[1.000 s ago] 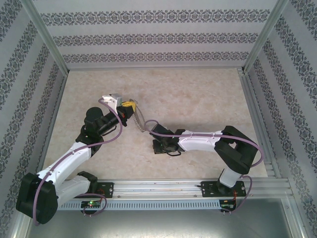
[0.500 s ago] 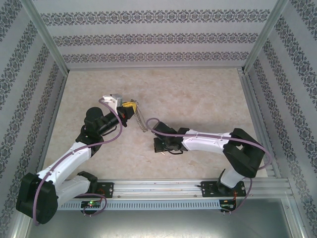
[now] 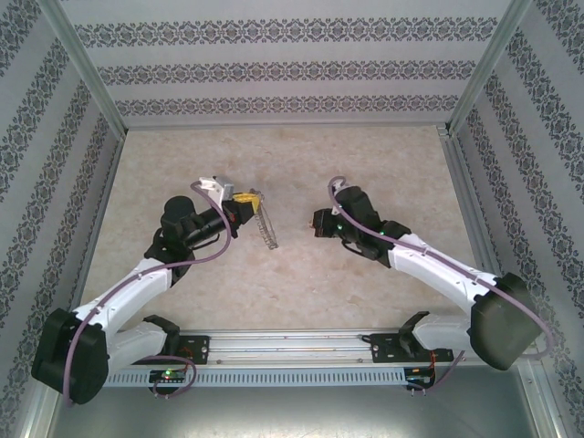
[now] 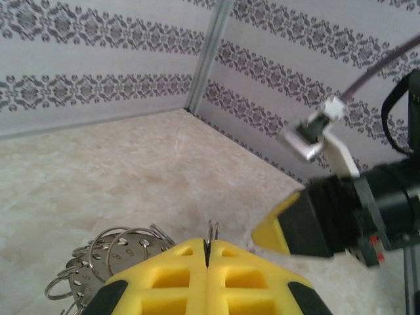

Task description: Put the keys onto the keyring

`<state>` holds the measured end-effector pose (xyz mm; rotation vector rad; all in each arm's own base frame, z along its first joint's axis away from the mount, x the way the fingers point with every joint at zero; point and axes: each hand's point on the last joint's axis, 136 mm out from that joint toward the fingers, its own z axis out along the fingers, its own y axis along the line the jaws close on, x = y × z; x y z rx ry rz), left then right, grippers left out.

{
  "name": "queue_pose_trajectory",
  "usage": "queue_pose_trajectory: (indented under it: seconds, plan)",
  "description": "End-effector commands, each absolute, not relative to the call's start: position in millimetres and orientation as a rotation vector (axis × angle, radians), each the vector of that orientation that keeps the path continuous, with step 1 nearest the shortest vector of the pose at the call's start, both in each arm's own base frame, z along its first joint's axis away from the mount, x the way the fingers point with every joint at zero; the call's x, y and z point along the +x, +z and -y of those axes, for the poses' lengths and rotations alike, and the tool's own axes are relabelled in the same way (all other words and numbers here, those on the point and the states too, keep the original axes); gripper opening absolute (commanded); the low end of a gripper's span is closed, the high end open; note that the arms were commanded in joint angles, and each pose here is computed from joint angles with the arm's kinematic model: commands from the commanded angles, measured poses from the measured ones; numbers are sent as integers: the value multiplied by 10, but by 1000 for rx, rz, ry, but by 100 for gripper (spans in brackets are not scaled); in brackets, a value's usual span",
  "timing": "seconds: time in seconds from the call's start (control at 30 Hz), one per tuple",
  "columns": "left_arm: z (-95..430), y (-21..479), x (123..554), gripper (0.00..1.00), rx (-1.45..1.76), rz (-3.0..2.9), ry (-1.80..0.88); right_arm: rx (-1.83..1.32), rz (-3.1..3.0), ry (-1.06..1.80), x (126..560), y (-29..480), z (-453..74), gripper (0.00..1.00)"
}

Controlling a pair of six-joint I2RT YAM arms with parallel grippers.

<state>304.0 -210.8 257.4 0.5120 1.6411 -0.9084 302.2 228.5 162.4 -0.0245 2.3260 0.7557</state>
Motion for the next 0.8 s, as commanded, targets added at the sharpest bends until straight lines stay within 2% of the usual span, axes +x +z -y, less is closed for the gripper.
queue_pose_trajectory:
  seconds: [0.0,0.47,0.77]
  plan:
    - [2240,2825,2985,0,611,-1507,-920,-63,-2193,863,3145,1873,-2275,0]
    - [2637,2702,2923,0,869,-1415,-1020,-222,-1998,1007,3286,2212,-2346,0]
    - [2694,2575,3043,0,915,-1519,-925,-374,-1927,1104,3180,2235,-2529,0]
